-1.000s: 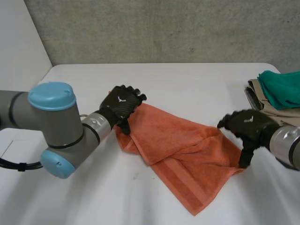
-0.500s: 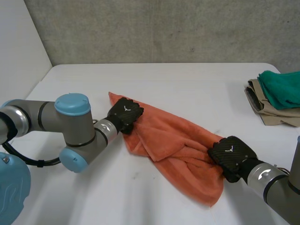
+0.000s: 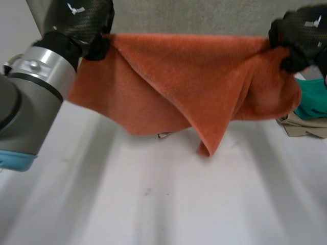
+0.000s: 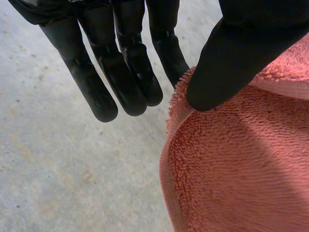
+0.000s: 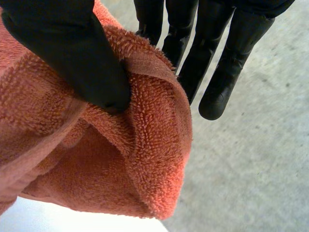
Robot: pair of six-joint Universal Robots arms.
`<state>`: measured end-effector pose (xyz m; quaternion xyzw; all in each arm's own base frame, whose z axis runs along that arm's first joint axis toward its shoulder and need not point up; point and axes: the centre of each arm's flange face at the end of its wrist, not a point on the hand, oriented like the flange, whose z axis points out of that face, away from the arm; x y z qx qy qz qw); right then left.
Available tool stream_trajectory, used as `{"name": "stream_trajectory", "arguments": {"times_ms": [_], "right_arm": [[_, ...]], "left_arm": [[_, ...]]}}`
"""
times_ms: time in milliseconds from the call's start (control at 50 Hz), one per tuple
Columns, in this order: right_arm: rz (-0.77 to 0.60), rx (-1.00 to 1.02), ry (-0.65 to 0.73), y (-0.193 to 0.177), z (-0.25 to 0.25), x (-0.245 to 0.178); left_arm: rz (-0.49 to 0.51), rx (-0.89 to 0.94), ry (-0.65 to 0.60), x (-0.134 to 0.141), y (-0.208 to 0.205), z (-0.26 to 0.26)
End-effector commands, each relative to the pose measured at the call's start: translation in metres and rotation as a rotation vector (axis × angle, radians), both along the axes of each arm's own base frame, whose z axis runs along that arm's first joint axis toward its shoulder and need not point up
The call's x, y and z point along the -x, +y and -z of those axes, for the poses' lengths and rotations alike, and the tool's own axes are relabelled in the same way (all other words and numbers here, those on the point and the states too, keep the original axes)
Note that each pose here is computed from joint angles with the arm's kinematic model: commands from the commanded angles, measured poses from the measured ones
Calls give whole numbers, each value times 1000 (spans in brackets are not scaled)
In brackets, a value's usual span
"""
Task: Fold the laundry.
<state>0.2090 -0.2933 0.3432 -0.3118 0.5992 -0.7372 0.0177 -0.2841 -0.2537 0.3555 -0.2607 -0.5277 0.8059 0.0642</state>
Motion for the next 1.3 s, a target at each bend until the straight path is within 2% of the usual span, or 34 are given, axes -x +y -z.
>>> {"name": "stream_trajectory", "arguments": {"times_ms": [20,100,220,320,440,540,620,700,800,880,1000,1200,1300], "right_arm": [[-12,-12,-76,-44,-11,-8],[-9,-103,-63,-64,13,-11],[-10,-313,-1,-85,69,-18],[7,-344,31,-102,95,-20],[186,-276,28,-126,91,-14],[316,-203,-22,-111,56,-11],[346,-274,-101,-80,46,-7],[289,-419,-183,-40,59,-9],[119,-635,-237,19,94,-20],[43,-678,-277,37,120,-30],[-20,-637,-277,41,151,-57],[91,-611,-149,0,207,-69],[117,-575,-127,-19,220,-73]], "left_arm": [[5,-25,21,-6,7,2],[6,-74,-4,-4,3,21],[31,-244,-91,14,-8,89],[41,-358,-163,29,-21,145],[-50,-377,-166,29,-45,163],[-88,-385,-156,24,-48,163],[-92,-390,-156,20,-45,162],[-90,-391,-153,16,-40,157],[-88,-406,-163,15,-35,161],[-85,-411,-166,14,-31,162],[-87,-411,-166,14,-31,163],[-88,-405,-161,13,-30,159],[-91,-406,-160,12,-30,158]]}}
